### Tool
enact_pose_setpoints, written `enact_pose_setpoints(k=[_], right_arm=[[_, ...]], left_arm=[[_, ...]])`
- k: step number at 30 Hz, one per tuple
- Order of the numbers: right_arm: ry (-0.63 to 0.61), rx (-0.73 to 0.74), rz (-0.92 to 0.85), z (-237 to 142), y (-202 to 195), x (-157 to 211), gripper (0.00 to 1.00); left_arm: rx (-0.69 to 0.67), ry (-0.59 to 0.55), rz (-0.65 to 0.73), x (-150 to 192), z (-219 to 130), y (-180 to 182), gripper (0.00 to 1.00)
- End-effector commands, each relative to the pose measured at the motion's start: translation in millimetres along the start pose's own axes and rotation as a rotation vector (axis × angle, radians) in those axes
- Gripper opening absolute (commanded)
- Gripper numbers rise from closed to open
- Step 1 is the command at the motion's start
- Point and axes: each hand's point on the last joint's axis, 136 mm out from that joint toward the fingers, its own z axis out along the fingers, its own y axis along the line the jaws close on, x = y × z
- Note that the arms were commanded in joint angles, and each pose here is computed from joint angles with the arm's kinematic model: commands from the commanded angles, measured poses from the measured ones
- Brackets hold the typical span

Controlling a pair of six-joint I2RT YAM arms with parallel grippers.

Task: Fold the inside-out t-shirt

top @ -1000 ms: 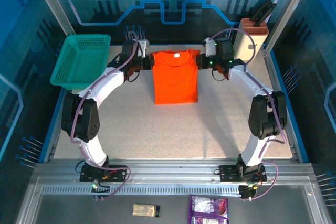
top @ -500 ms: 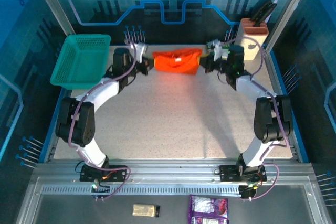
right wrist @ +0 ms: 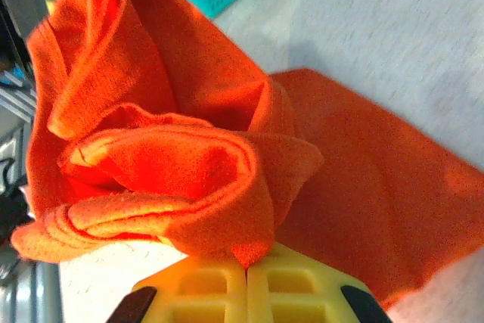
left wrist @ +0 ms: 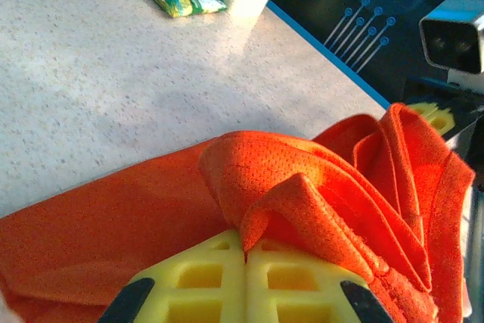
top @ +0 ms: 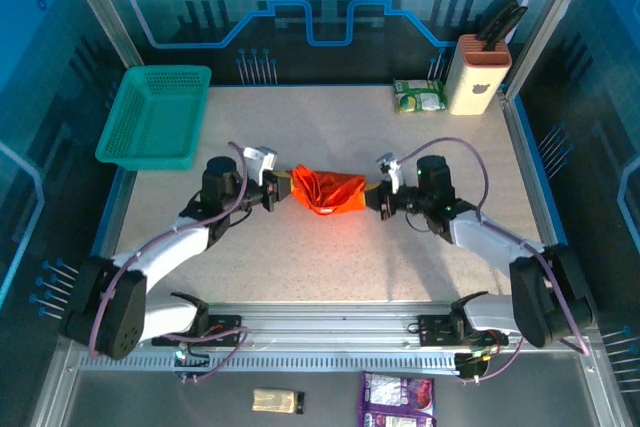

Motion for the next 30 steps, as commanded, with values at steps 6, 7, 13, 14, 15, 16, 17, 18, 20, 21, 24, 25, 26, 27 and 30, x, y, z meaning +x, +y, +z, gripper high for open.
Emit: enact_pose_setpoints(k=[6, 7, 13, 14, 15, 16, 17, 18, 20, 21, 24, 25, 26, 27, 30], right_arm=[[0.057, 0.152, 0.16, 0.9, -14.1, 9.8, 0.0], [0.076, 0.161, 0.189, 4.6, -19.7, 8.3, 0.0], [0.178, 0.172, 0.351, 30.5, -48.0, 0.9, 0.0], [0.189, 0.179, 0.376, 33.6, -54.1, 1.5, 0.0], [0.192, 0.182, 0.392, 38.4, -60.2, -5.2, 0.0], [0.209, 0.186, 0.421, 42.9, -66.9, -5.1, 0.0], [0.229, 0.189, 0.448, 46.4, -73.0, -3.4, 0.0], [0.25, 0.19, 0.475, 51.2, -78.8, -1.9, 0.0], [0.279, 0.19, 0.516, 59.2, -88.6, 0.4, 0.0], [0.292, 0.189, 0.531, 63.7, -92.6, 2.3, 0.0], [0.315, 0.209, 0.575, 72.2, -108.7, 5.2, 0.0], [0.317, 0.225, 0.59, 73.4, -115.9, 6.4, 0.0], [0.316, 0.238, 0.602, 74.1, -121.7, 7.3, 0.0], [0.318, 0.252, 0.613, 75.1, -127.5, 8.5, 0.0], [0.328, 0.29, 0.653, 76.6, -144.2, 9.6, 0.0]], left_arm=[[-0.177, 0.09, -0.06, 20.1, -6.5, 27.4, 0.0], [-0.194, 0.105, -0.064, 16.3, -2.1, 33.4, 0.0], [-0.265, 0.162, -0.15, 9.5, 17.6, 74.3, 0.0], [-0.272, 0.172, -0.163, 8.8, 20.7, 80.0, 0.0], [-0.278, 0.191, -0.182, 10.0, 24.1, 86.4, 0.0], [-0.289, 0.212, -0.201, 11.9, 27.6, 93.6, 0.0], [-0.295, 0.231, -0.218, 14.0, 30.8, 99.2, 0.0], [-0.302, 0.252, -0.232, 15.5, 34.2, 105.6, 0.0], [-0.326, 0.278, -0.262, 17.7, 39.5, 119.3, 0.0], [-0.329, 0.292, -0.28, 20.2, 43.7, 126.2, 0.0], [-0.333, 0.334, -0.342, 22.7, 56.0, 146.8, 0.0], [-0.331, 0.347, -0.359, 23.6, 60.8, 152.3, 0.0], [-0.332, 0.355, -0.369, 23.4, 64.6, 156.9, 0.0], [-0.331, 0.359, -0.375, 22.6, 69.0, 161.0, 0.0], [-0.33, 0.367, -0.383, 20.6, 79.6, 171.2, 0.0]])
